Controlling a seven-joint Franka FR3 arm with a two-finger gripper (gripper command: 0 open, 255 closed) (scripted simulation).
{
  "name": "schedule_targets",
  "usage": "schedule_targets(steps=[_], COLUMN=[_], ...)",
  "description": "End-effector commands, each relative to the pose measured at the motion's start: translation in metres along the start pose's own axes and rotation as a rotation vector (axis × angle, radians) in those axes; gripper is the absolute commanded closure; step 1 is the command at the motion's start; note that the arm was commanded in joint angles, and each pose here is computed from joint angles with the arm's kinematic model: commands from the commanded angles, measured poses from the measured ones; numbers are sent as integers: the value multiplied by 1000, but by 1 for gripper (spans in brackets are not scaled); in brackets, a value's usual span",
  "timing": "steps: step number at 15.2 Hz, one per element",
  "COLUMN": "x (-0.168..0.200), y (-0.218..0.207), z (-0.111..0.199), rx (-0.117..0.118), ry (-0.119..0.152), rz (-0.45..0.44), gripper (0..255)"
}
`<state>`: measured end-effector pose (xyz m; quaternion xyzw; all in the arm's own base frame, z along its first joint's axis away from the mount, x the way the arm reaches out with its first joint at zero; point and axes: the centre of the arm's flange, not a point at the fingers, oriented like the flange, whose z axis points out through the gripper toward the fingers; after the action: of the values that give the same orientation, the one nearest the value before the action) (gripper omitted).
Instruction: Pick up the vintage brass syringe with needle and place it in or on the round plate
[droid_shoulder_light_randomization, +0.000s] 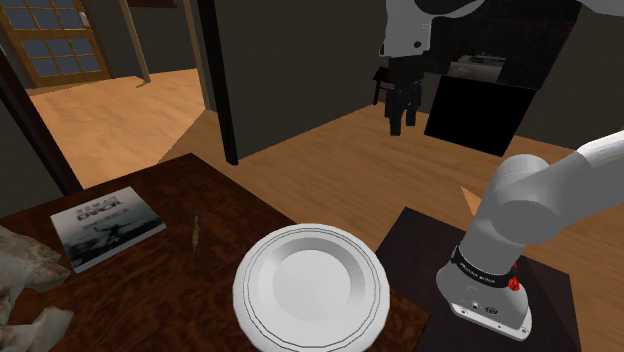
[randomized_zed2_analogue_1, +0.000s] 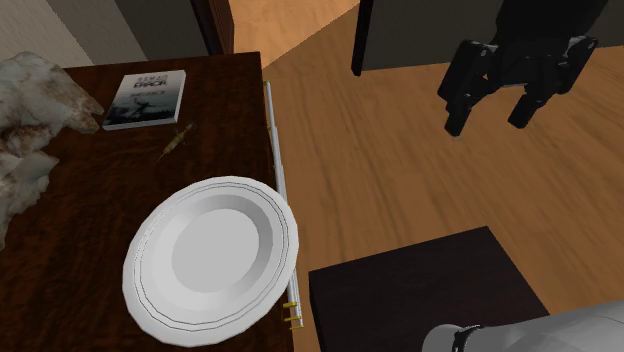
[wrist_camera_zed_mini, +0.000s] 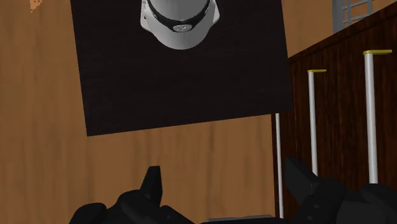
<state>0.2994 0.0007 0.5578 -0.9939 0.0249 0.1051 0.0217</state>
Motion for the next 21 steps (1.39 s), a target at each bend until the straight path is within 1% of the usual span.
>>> schedule_targets(steps=[1,11,21], x=[0,39,88], y=[0,-119,-235], z=[0,24,44], rx=[0,22,43], ry=[0,31,63], rz=[0,77,153], gripper=[0,0,0])
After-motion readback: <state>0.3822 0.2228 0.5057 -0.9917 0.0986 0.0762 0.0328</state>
